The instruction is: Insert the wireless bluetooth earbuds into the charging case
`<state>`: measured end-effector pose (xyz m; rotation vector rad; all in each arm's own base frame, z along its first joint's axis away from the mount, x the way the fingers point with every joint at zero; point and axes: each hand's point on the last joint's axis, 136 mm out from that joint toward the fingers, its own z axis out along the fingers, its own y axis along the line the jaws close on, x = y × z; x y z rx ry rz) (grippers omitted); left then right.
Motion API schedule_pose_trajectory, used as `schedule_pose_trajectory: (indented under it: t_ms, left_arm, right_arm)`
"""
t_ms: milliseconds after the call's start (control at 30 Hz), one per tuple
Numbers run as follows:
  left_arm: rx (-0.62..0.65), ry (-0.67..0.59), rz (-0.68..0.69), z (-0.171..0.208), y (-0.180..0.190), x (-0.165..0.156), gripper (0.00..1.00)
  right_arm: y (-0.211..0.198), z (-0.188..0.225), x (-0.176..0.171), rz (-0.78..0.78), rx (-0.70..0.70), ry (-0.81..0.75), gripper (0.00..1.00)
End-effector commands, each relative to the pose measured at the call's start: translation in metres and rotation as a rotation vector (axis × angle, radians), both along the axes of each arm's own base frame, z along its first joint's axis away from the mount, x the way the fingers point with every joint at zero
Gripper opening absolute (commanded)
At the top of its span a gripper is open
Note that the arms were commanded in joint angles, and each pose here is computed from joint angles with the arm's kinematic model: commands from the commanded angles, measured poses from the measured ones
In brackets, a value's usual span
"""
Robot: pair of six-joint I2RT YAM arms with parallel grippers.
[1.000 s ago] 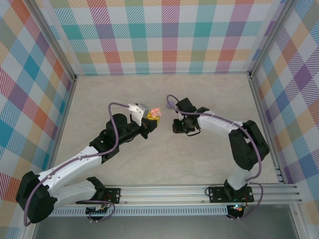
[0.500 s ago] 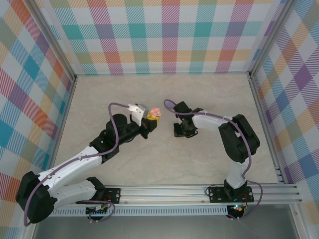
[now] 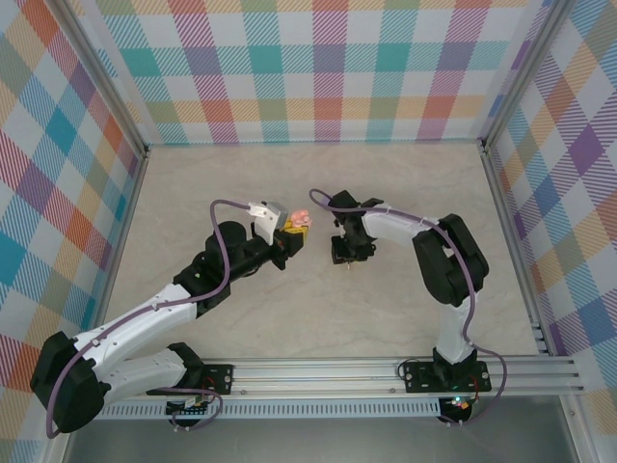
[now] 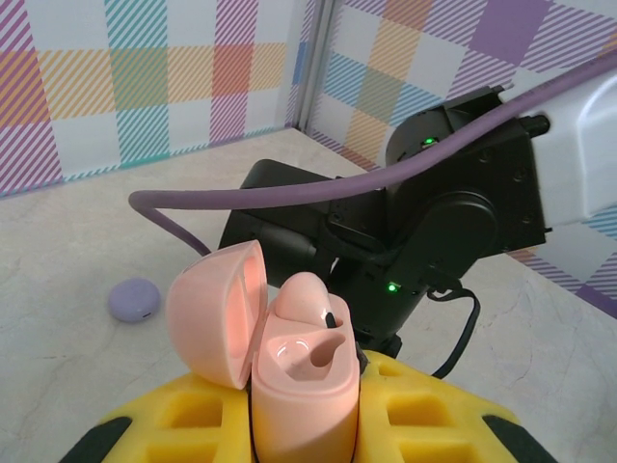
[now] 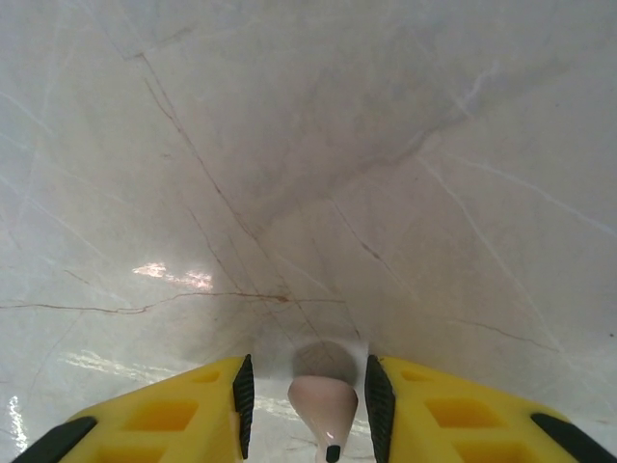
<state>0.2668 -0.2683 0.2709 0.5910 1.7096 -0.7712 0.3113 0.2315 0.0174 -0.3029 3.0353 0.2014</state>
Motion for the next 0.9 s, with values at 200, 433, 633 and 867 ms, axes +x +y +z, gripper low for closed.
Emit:
schedule_pose_trajectory:
  t_ms: [200,433,633,867]
  left_arm:
    - [-0.015,-0.036,0.0,0.009,0.002,-0.005,0.15]
    - [-0.013,-0.04,0.005,0.009,0.003,-0.005,0.15]
    - [-0.015,-0.043,0.003,0.009,0.002,-0.005,0.15]
    - [-0.015,-0.043,0.003,0.009,0.001,-0.004,0.15]
  right_arm:
    - [-0.004,-0.014,-0.009,0.01,-0.142,0.091,0.36]
    - [-0.005,-0.02,-0.012,0.022,-0.199,0.113,0.34]
    - [-0.007,-0.023,-0.014,0.024,-0.228,0.135,0.32]
    - [-0.009,-0.018,-0.015,0.028,-0.236,0.137,0.32]
